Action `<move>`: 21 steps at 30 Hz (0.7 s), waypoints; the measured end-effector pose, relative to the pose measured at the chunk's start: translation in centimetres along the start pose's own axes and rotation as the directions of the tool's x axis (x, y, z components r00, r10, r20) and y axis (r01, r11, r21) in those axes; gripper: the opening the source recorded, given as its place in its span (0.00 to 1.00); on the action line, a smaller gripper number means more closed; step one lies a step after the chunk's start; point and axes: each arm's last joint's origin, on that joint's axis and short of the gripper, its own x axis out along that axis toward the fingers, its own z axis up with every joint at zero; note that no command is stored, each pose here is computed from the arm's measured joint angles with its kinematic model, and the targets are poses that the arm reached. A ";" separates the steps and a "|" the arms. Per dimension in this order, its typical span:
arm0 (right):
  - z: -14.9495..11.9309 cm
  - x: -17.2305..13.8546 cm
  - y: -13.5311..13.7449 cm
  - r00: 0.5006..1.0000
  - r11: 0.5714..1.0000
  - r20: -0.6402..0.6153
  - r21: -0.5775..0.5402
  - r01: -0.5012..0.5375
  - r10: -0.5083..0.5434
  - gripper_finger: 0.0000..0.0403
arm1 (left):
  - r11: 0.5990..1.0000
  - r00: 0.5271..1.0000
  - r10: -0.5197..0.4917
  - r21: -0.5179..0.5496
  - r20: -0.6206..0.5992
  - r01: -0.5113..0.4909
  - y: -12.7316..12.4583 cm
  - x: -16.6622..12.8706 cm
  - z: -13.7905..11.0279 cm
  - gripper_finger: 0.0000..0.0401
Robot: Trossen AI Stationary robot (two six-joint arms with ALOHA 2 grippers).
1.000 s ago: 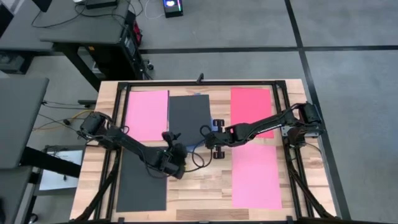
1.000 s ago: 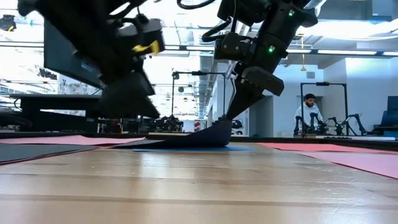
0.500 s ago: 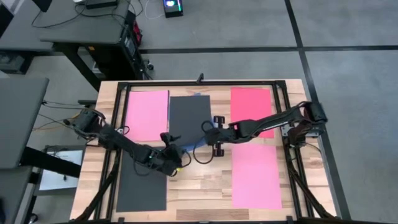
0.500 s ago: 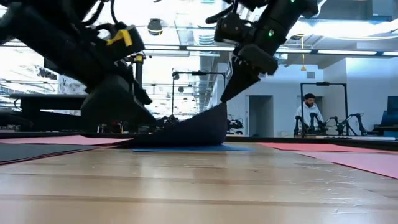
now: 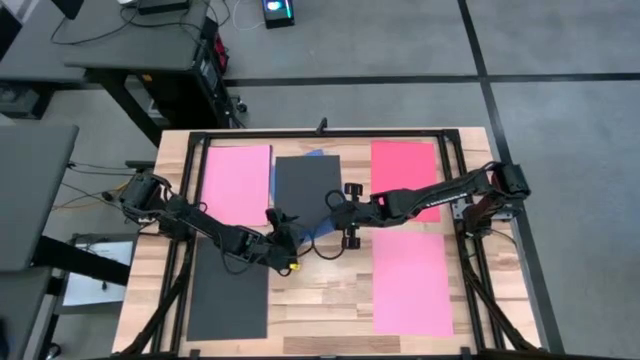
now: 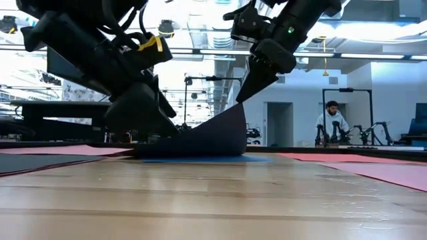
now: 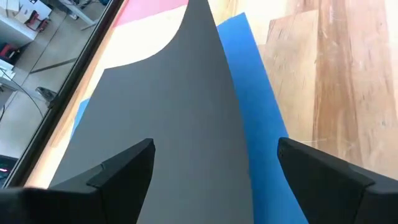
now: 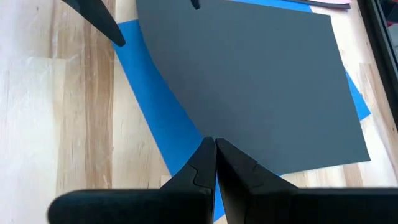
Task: Organize paper
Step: Move the black paper to the bottom middle of the table
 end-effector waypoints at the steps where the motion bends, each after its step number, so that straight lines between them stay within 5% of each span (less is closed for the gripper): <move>1: 0.0 0.0 0.0 1.000 1.000 0.002 0.001 0.000 0.000 0.00 | 1.000 1.000 0.000 0.003 -0.002 0.000 0.0 0.0 0.0 0.80; 21: 0.0 0.2 -0.6 1.000 1.000 -0.004 0.011 0.005 -0.005 0.00 | 0.998 1.000 -0.027 -0.058 -0.010 0.026 0.6 0.7 0.1 0.80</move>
